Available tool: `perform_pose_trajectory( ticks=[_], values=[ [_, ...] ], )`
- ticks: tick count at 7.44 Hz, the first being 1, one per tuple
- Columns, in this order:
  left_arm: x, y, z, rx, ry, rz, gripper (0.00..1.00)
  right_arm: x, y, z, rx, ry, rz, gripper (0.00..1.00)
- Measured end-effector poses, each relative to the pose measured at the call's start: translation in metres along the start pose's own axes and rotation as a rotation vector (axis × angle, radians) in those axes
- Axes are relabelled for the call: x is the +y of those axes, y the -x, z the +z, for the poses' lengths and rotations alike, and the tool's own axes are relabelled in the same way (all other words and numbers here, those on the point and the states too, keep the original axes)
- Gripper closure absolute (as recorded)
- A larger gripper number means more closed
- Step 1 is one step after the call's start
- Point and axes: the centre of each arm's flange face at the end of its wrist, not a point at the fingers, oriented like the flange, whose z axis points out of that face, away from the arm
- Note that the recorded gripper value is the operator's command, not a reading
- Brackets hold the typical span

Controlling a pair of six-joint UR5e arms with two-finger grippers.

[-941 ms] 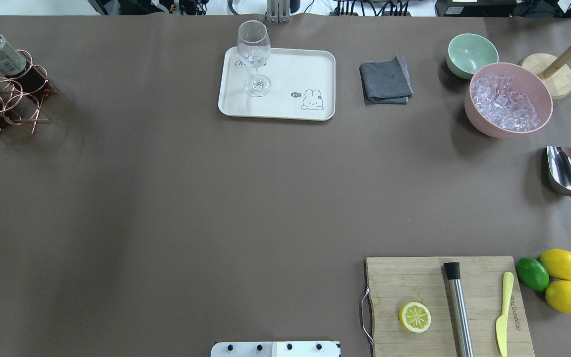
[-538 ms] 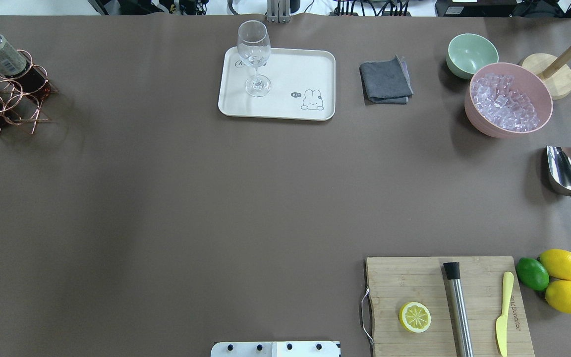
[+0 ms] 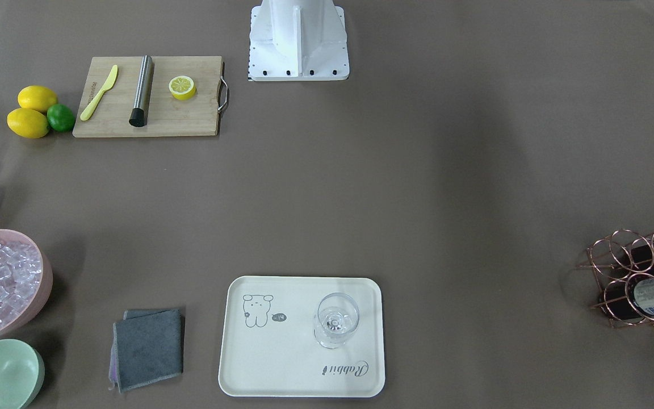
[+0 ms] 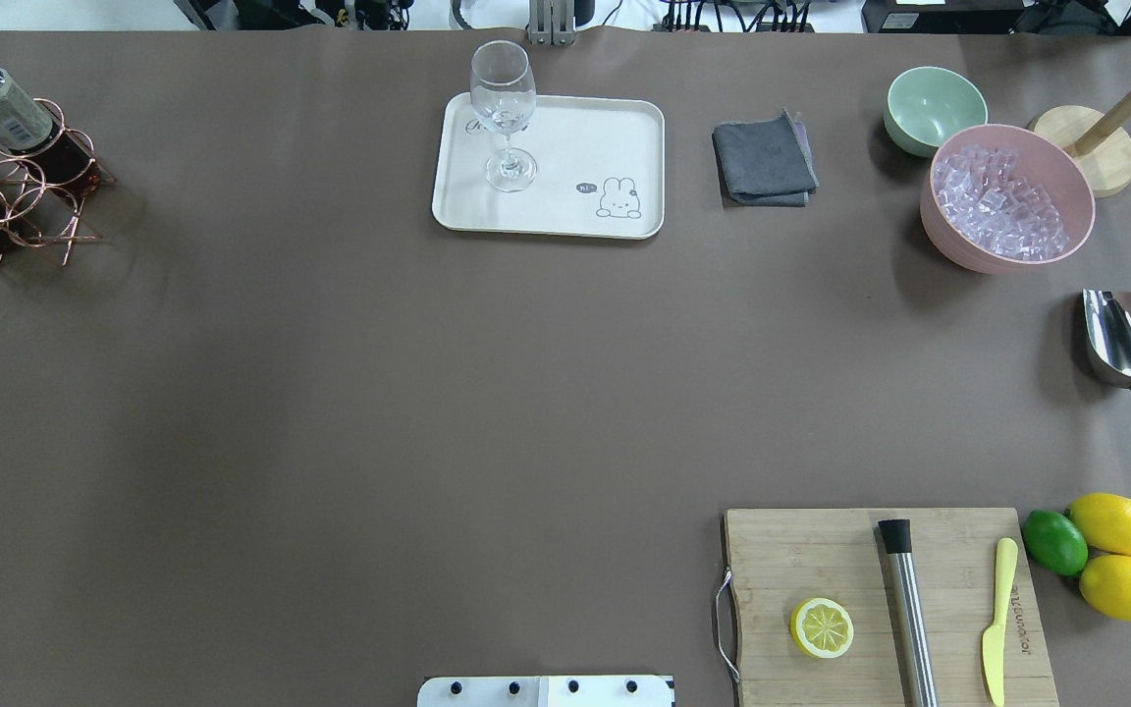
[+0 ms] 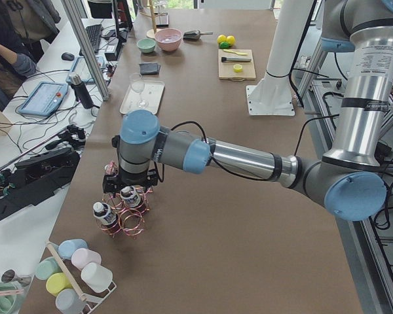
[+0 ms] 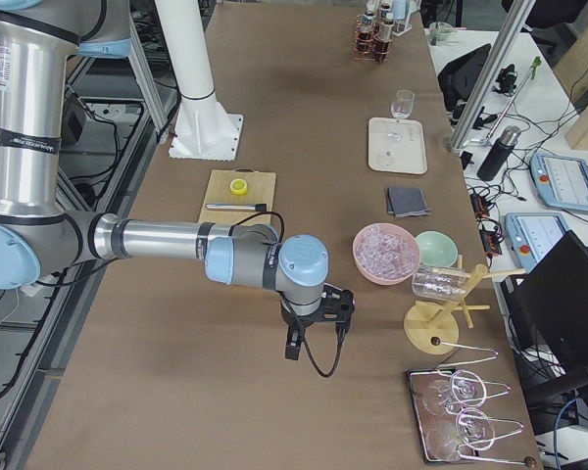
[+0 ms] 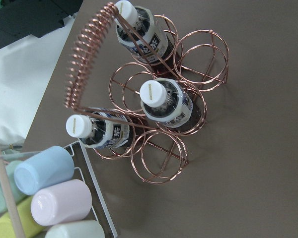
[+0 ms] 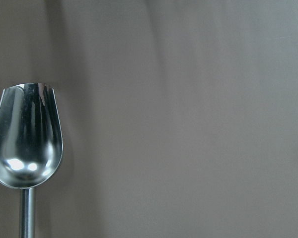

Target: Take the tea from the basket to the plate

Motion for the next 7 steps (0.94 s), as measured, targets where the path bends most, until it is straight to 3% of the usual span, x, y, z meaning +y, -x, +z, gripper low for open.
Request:
perform_pose_trajectory(
  ticks=[3,7],
  values=[
    [-0.072,0.073,-0.021,0.087,0.036,0.105,0.02,-0.002,0.004,-0.004,-0.002,-0.009,-0.005,0.0],
    [-0.094,0.079,0.014,0.148,0.037,0.267,0.02,0.001,-0.002,-0.001,-0.003,-0.003,0.002,0.0]
  ],
)
